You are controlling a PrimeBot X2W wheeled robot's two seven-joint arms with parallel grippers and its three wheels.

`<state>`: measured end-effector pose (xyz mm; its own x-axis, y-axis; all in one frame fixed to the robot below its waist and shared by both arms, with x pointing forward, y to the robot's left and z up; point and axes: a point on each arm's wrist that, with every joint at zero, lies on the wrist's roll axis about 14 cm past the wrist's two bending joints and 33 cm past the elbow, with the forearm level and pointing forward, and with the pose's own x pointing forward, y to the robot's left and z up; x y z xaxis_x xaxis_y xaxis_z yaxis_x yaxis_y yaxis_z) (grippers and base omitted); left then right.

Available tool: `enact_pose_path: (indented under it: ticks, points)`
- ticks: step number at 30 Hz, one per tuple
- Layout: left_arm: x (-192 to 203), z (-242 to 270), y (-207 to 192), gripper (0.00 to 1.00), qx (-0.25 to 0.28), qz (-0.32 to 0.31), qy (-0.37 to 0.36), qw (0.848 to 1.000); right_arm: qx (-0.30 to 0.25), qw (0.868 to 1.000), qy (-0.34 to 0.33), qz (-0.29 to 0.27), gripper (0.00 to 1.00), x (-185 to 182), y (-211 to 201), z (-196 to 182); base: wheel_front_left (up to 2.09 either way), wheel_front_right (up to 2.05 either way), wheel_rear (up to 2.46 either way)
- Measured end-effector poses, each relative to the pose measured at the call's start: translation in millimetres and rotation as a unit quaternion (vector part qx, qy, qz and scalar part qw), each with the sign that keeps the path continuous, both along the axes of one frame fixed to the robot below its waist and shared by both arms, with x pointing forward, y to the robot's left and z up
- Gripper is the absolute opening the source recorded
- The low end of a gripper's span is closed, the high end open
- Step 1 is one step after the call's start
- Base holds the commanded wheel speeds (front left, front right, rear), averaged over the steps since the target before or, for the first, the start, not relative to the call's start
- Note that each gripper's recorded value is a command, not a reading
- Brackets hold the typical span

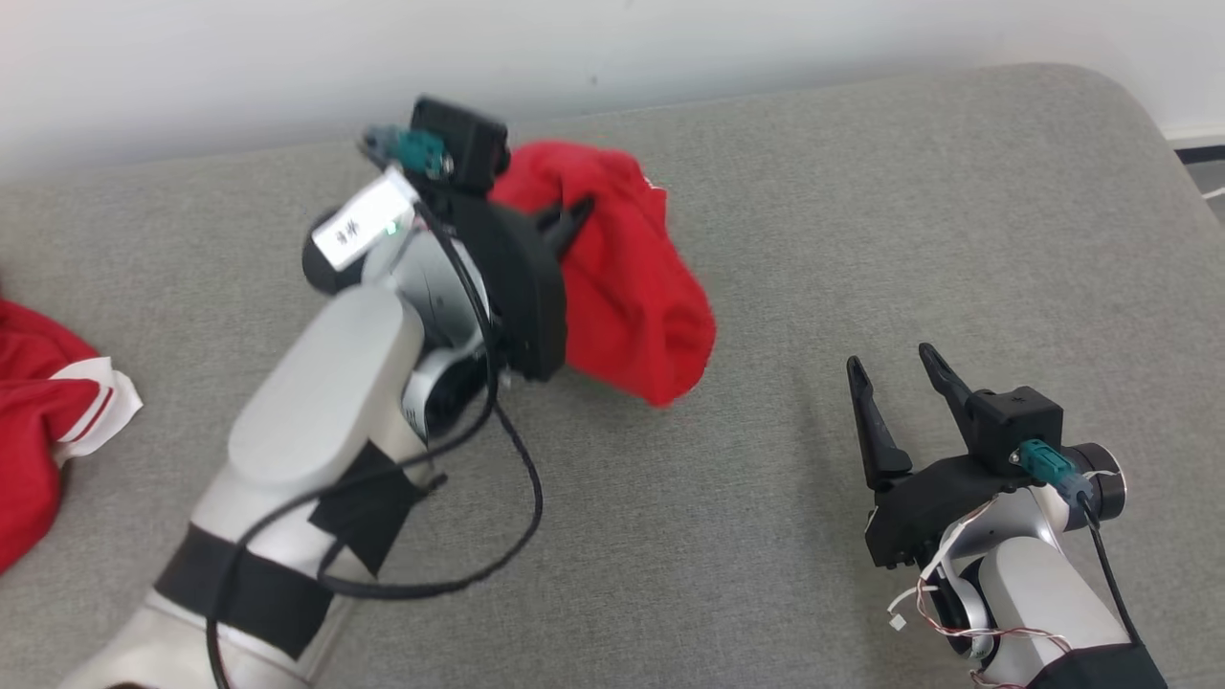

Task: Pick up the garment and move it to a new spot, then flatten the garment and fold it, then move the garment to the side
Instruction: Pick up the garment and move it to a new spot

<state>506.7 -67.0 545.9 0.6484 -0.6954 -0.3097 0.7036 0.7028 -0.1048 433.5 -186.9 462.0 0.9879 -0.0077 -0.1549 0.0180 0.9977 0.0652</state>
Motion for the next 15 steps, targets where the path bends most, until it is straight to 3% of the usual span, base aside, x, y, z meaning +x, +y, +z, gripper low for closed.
enact_pose_path:
  ticks: [15]
  points:
    - [-49,-84,-10,0.0,0.012,-0.022,0.091,0.996,0.0,1.0,0.0,-0.024,1.0,-3,-15,-4,0.0,0.0,0.0]
